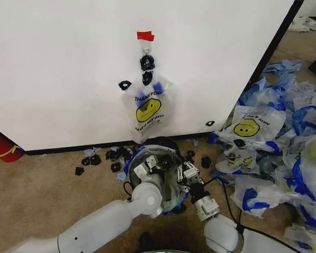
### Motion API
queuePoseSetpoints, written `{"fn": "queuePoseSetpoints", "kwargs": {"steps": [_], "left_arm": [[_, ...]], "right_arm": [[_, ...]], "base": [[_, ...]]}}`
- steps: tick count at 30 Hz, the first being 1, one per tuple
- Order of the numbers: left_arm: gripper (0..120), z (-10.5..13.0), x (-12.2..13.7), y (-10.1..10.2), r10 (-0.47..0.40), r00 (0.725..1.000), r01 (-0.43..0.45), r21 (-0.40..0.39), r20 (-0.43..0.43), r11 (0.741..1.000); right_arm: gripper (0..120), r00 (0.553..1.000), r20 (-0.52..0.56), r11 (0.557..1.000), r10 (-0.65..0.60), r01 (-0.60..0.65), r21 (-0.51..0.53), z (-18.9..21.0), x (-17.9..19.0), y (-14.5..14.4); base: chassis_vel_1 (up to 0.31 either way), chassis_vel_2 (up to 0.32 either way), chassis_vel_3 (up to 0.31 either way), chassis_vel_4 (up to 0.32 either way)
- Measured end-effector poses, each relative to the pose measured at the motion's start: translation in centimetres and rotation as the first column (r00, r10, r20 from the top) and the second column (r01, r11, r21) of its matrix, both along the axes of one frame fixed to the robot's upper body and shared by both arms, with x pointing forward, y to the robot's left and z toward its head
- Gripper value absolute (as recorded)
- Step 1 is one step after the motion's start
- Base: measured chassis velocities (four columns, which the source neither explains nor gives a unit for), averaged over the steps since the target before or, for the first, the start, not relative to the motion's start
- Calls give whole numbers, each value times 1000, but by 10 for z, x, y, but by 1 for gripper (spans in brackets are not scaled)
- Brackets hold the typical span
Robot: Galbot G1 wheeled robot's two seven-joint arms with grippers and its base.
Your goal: Pick up the garbage bag from the wall and place it over the trash bin.
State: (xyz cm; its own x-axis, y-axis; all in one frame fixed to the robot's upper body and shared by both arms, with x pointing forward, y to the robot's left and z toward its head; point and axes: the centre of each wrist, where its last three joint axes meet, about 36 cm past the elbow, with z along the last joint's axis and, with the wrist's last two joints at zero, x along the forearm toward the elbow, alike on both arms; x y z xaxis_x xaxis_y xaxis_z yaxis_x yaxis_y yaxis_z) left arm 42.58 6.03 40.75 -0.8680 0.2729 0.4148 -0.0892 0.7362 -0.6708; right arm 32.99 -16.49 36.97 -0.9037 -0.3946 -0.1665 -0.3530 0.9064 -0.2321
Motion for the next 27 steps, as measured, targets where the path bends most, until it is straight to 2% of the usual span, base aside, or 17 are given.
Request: {"fn": "queuePoseSetpoints", "kwargs": {"steps": [3, 13, 18, 27], "left_arm": [[0, -5, 8, 3, 3, 999, -5, 31, 46, 1000], [0, -16, 26, -5, 18, 997, -22, 51, 82, 998], [0, -20, 33, -13, 22, 996, -26, 49, 84, 998], [0, -20, 32, -16, 13, 997, -18, 53, 81, 998]], "right_arm": [[0, 1000, 0, 1000, 2, -2, 3, 1, -1, 1], [0, 1000, -6, 1000, 5, -5, 5, 0, -6, 0], [0, 1000, -5, 1000, 7, -7, 2, 0, -9, -4], [0, 1000, 5, 1000, 4, -4, -1, 3, -7, -7]], "base": [[0, 0, 0, 0], [0, 0, 0, 0], [0, 0, 0, 0], [0, 0, 0, 0]]}}
